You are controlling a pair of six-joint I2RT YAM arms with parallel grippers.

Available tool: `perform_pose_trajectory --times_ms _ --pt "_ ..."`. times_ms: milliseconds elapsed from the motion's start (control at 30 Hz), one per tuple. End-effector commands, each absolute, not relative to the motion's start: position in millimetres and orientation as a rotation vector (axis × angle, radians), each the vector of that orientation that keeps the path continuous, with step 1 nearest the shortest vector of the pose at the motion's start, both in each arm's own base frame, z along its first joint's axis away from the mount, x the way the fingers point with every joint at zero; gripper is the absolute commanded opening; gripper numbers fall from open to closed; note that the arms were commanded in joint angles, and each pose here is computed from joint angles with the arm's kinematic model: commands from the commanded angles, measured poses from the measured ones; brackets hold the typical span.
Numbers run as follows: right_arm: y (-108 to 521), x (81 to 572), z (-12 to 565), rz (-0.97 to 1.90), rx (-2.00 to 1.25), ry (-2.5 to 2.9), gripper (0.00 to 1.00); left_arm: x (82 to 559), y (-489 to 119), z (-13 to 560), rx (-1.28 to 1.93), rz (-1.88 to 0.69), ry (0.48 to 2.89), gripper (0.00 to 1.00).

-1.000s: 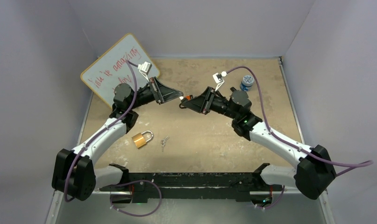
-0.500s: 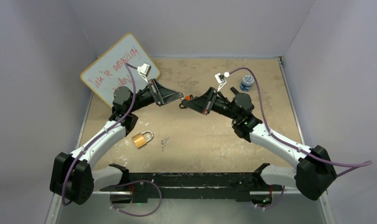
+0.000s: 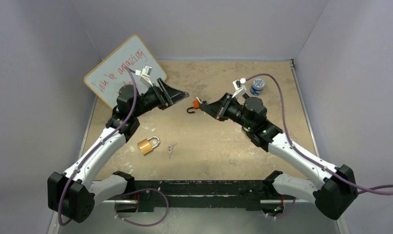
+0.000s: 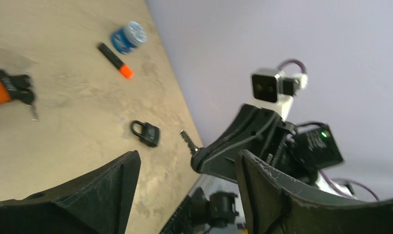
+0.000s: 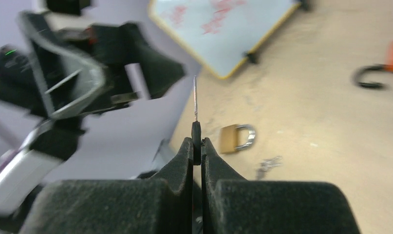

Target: Unlock with the key

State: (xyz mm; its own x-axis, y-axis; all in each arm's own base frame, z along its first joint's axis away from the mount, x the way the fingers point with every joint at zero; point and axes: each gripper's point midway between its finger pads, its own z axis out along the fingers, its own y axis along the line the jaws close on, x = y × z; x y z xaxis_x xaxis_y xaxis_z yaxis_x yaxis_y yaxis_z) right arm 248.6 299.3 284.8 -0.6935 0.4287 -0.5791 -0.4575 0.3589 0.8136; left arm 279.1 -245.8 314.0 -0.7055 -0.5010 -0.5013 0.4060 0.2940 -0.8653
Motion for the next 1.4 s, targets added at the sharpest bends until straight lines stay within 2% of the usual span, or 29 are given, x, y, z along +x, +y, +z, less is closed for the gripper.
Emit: perform_pose_trajectory --times_ms 0,200,367,567,767,1033,1200,1367 --pt "227 283 254 0.863 0.232 1.998 0.00 310 -217 282 -0.143 -1.098 1.974 0.73" --pt "138 272 236 0.366 0.448 2.073 0.00 318 -279 260 -0.036 -1.227 2.026 0.71" --pt "80 245 239 0.169 0.620 2.012 0.00 308 -357 241 0.052 -1.387 2.045 0.68" --pt "48 220 260 0.152 0.699 1.928 0.00 300 -445 221 0.047 -1.488 2.055 0.68" --pt "34 203 271 0.151 0.671 1.925 0.00 309 -511 167 -0.026 -1.540 2.136 0.66" --pt "20 183 271 0.176 0.660 1.902 0.00 316 -548 127 -0.074 -1.397 2.179 0.64" --pt "23 176 265 0.190 0.619 1.947 0.00 319 -563 109 -0.056 -1.422 2.140 0.63" --pt "16 169 265 0.175 0.610 1.955 0.00 319 -570 82 -0.075 -1.318 2.241 0.61"
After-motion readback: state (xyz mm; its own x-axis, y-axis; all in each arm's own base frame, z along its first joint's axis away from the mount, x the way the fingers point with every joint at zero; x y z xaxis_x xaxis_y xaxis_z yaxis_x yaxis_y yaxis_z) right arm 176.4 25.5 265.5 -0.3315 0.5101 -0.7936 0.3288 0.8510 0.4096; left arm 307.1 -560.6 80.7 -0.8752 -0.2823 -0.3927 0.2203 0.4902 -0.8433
